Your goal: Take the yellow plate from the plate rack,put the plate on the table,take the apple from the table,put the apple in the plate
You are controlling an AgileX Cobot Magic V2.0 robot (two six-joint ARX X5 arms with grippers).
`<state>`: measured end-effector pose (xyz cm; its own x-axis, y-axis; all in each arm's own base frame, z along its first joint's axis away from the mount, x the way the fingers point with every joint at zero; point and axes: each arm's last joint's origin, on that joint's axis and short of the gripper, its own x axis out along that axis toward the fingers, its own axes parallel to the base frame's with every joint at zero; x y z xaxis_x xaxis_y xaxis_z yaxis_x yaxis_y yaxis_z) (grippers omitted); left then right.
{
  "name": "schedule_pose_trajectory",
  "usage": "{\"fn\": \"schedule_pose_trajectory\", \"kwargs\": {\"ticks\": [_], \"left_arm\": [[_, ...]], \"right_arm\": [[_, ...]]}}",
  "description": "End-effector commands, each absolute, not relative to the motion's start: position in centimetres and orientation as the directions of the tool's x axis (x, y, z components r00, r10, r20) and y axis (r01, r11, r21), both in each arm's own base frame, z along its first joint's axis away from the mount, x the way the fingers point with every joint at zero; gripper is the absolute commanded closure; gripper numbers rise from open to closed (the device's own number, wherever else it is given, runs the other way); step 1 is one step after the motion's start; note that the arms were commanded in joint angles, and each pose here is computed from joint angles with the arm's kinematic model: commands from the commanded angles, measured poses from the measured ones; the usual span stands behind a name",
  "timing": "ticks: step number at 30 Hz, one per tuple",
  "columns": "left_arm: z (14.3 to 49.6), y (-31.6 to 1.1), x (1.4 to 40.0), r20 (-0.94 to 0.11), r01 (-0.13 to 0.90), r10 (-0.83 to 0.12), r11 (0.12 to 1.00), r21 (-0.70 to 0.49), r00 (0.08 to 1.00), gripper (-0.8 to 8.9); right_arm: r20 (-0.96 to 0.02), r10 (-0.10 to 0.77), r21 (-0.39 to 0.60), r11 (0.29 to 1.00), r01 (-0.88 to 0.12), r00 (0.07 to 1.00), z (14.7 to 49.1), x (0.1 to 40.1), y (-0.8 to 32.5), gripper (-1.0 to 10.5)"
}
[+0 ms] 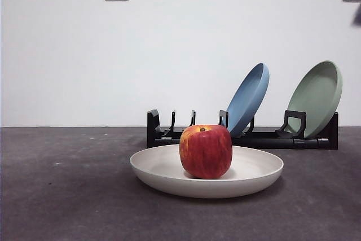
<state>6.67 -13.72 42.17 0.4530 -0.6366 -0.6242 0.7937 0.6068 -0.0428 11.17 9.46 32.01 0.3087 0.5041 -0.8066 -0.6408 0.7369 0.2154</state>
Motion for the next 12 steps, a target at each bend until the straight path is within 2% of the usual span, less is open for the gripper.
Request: {"fn": "schedule_pose_trajectory", "kwargs": {"ticks": [1,3,6,8,9,12], "left_arm": [[41.8,-14.1,6.8,-0.648,0.793,-0.619,0.609,-0.039,0.444,5.98],[41.6,-14.3,6.9,-0.663,0.793,-0.608,0.609,-0.035,0.438,6.29],[41.3,-14.5,7.0,-0.679,0.792,-0.594,0.610,-0.030,0.432,8.37],[41.3,-14.5,7.0,-0.680,0.792,-0.593,0.610,-0.030,0.431,8.22],[41.3,-14.5,7.0,-0.680,0.792,-0.593,0.610,-0.030,0.432,8.22],[41.3,-14.5,7.0,-0.680,0.792,-0.593,0.610,-0.030,0.431,8.22]], "right_arm": [[-0.802,0.509,0.237,0.751,-0.617,0.312,32.3,9.9,8.5,3.3],[-0.802,0.509,0.237,0.751,-0.616,0.311,32.4,9.2,8.0,3.7],[-0.804,0.507,0.237,0.752,-0.616,0.310,32.5,8.4,7.3,6.4],[-0.801,0.511,0.237,0.751,-0.617,0.314,32.6,8.1,7.1,9.1],[-0.798,0.513,0.236,0.749,-0.619,0.317,32.6,8.0,7.0,9.7],[-0.792,0.518,0.236,0.748,-0.620,0.324,32.7,7.9,6.9,9.5]]}}
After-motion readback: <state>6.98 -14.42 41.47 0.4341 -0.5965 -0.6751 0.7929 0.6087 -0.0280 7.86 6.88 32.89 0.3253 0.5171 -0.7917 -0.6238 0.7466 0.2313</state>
